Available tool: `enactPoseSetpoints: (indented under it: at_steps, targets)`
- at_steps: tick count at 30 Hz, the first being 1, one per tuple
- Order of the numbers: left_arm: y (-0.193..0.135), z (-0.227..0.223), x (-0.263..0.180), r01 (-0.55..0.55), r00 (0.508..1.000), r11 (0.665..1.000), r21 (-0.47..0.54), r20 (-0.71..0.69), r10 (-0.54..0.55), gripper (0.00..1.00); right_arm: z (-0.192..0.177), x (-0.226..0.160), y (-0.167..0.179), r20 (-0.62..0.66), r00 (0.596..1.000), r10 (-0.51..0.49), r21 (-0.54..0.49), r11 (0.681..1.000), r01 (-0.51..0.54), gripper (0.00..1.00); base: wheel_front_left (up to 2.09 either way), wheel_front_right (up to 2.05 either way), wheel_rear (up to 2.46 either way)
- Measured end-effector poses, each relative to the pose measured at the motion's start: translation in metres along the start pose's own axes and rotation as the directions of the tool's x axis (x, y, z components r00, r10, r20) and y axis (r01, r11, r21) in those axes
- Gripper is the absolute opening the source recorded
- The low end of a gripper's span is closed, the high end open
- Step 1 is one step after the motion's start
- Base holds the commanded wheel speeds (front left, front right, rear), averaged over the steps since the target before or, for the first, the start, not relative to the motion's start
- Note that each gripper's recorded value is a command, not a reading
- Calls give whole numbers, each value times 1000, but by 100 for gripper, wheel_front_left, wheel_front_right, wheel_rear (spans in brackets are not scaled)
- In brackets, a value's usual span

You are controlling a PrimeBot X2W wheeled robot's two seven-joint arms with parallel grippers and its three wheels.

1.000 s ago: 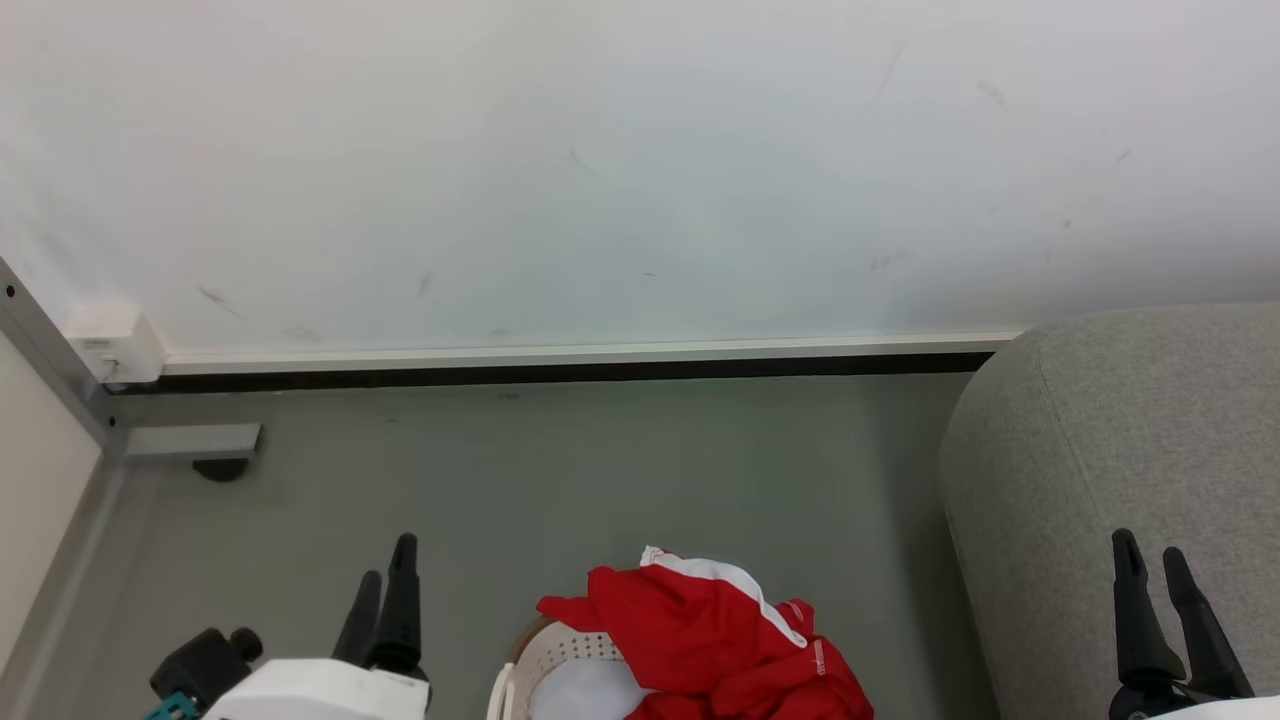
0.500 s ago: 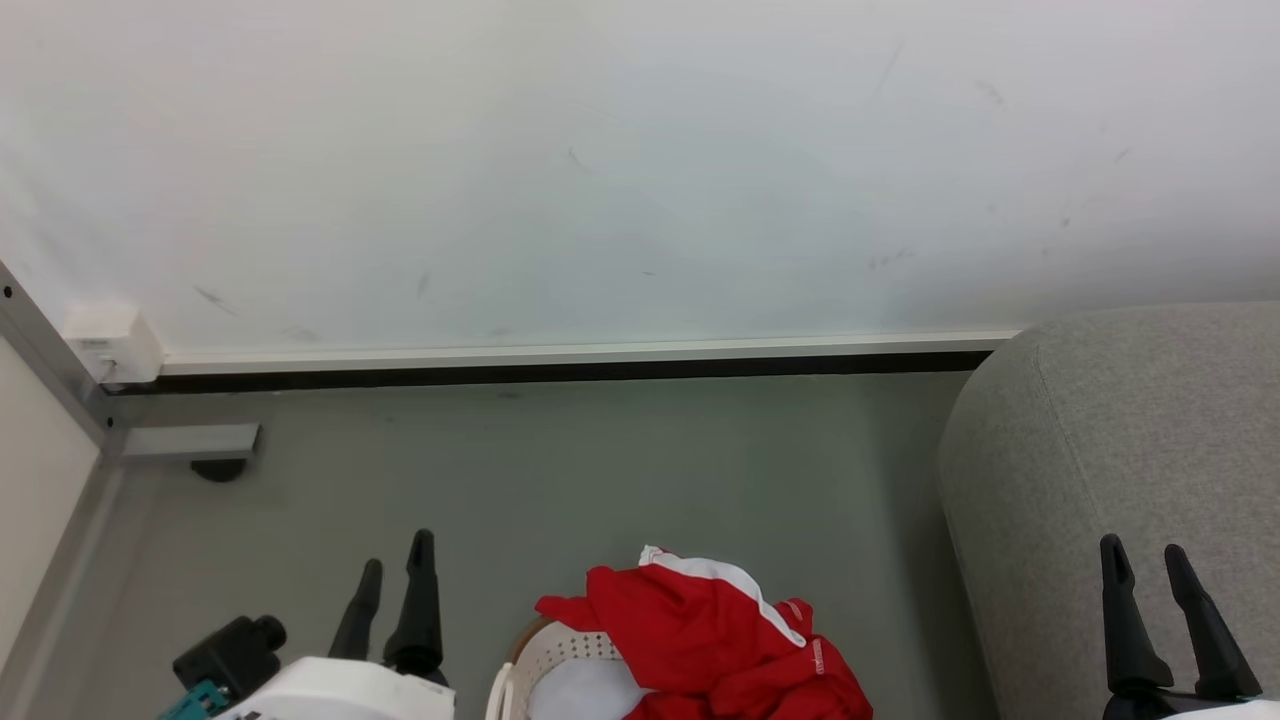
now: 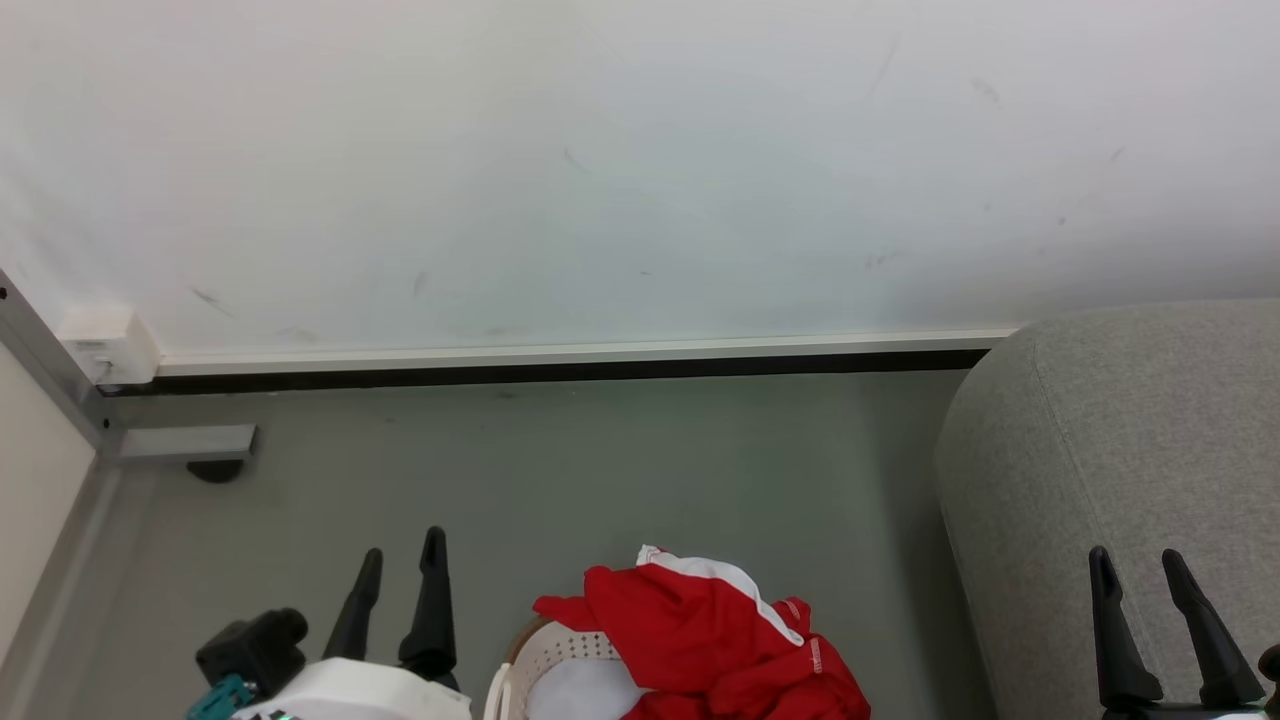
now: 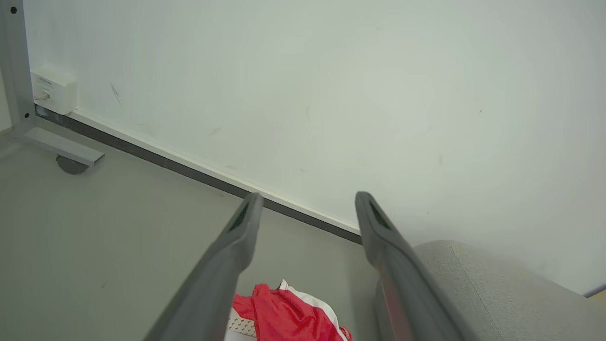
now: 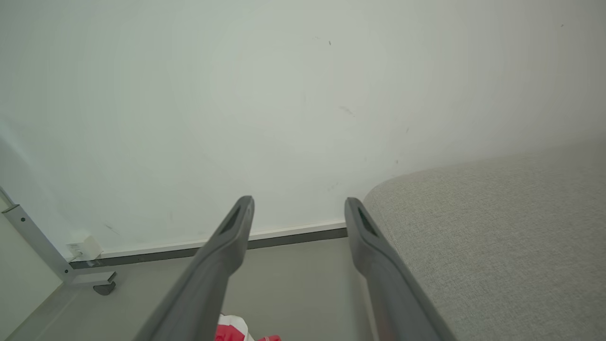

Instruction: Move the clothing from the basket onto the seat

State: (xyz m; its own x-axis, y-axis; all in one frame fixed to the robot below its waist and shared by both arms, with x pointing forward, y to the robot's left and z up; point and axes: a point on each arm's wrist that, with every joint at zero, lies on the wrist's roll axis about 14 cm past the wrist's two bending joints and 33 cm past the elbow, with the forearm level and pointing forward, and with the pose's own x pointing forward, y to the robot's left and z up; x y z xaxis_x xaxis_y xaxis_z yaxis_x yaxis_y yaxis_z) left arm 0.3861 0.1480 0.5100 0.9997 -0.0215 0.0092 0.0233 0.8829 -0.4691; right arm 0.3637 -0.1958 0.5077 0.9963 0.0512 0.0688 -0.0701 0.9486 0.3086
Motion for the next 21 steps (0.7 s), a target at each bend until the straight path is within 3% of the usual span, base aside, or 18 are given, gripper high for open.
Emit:
enactPoseSetpoints:
  at_steps: [21]
  targets:
    - [-13,1,-1,49,998,981,190,31,-56,100,-2,-3,0,-7,1000,15,-169,985,-16,100,0,0,0]
